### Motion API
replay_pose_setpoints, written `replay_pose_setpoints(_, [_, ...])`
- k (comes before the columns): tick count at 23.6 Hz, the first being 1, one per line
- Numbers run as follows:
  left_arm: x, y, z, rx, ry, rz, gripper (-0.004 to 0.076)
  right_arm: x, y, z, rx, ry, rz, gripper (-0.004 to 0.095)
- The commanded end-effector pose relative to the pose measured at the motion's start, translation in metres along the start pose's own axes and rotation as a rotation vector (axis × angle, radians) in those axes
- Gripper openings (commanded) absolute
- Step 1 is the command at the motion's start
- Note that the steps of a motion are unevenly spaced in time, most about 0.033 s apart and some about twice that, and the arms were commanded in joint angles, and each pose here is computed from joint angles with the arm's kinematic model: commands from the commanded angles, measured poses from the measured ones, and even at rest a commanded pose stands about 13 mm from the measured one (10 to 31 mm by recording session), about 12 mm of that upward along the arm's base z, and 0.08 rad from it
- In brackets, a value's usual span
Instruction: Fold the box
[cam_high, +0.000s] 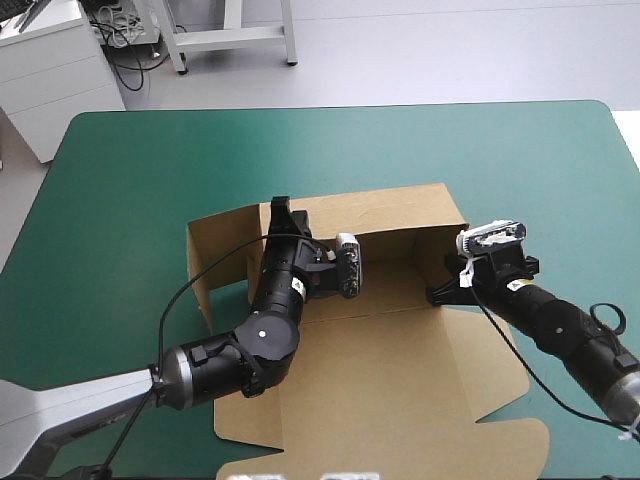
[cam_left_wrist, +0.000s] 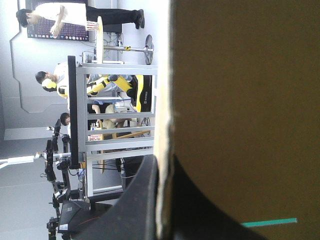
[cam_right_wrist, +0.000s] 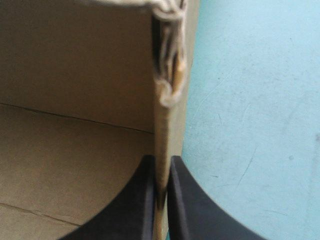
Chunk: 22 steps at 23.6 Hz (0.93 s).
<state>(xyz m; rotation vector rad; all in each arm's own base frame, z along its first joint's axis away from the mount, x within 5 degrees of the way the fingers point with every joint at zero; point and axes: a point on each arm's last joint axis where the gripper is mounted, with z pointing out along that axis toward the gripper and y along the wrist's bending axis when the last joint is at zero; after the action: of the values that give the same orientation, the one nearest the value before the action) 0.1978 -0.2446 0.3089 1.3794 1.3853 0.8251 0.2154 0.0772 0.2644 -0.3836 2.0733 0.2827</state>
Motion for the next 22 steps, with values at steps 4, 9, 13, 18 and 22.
replay_pose_setpoints(4, [-0.006,0.020,-0.010,-0.069,-0.082,-0.022,0.0041,-0.013,-0.002,-0.004,0.025,-0.067,-0.003,-0.0022])
replay_pose_setpoints(9, [-0.009,0.019,-0.010,-0.051,-0.117,-0.021,0.0337,-0.014,-0.002,-0.004,0.032,-0.073,-0.003,-0.0022])
replay_pose_setpoints(13, [-0.013,0.017,-0.010,-0.032,-0.160,-0.018,0.0424,-0.017,-0.005,-0.005,0.062,-0.103,-0.003,-0.0022])
replay_pose_setpoints(18, [-0.028,0.010,-0.026,-0.030,-0.220,0.007,0.0422,-0.025,-0.013,-0.004,0.145,-0.177,-0.024,-0.0022])
replay_pose_setpoints(22, [-0.044,0.008,-0.051,-0.116,-0.258,0.073,0.0421,-0.039,-0.016,0.015,0.160,-0.174,-0.040,-0.0022])
